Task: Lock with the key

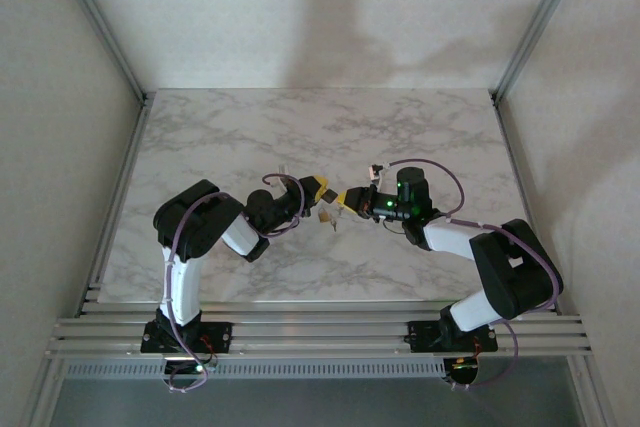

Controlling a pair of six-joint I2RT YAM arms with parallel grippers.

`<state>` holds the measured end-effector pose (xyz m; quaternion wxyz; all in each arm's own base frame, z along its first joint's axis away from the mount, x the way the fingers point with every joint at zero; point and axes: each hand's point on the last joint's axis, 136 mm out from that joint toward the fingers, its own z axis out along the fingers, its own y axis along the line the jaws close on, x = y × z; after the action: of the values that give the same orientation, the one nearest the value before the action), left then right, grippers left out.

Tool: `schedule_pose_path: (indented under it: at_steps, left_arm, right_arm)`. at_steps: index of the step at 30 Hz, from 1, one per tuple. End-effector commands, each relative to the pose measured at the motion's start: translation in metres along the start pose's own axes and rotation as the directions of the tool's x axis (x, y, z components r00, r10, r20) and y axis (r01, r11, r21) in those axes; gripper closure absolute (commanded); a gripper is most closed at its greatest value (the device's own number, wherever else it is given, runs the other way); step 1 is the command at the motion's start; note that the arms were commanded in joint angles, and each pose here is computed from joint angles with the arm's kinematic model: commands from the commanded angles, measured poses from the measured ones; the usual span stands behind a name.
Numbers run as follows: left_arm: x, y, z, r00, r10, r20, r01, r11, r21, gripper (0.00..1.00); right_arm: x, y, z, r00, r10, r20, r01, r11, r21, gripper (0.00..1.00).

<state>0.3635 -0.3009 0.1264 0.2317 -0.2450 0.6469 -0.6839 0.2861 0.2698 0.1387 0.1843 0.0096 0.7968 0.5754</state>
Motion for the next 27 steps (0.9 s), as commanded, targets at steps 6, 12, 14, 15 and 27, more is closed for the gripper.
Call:
schedule_pose_path:
  at_steps: [6, 12, 14, 15, 27]
  left_arm:
    - [-0.022, -0.065, -0.015, 0.993, 0.052, 0.106, -0.079, 0.960, 0.267, 1.00]
    - [-0.025, -0.064, -0.015, 0.993, 0.046, 0.111, -0.074, 0.961, 0.266, 1.00]
    - [-0.026, -0.064, -0.015, 0.993, 0.045, 0.110, -0.073, 0.961, 0.266, 1.00]
    - [-0.026, -0.065, -0.015, 0.993, 0.045, 0.113, -0.074, 0.961, 0.267, 1.00]
    - [-0.029, -0.064, -0.016, 0.992, 0.045, 0.117, -0.074, 0.962, 0.263, 1.00]
  right_arm:
    - [0.001, 0.022, -0.001, 0.998, -0.058, -0.019, 0.057, 0.997, -0.050, 1.00]
    - [0.001, 0.023, -0.001, 0.998, -0.060, -0.021, 0.058, 0.997, -0.050, 1.00]
    - [0.002, 0.023, -0.001, 0.998, -0.060, -0.021, 0.059, 0.997, -0.051, 1.00]
    - [0.002, 0.023, -0.002, 0.998, -0.059, -0.020, 0.058, 0.997, -0.049, 1.00]
    - [0.002, 0.026, -0.003, 0.997, -0.068, -0.020, 0.067, 0.996, -0.051, 1.00]
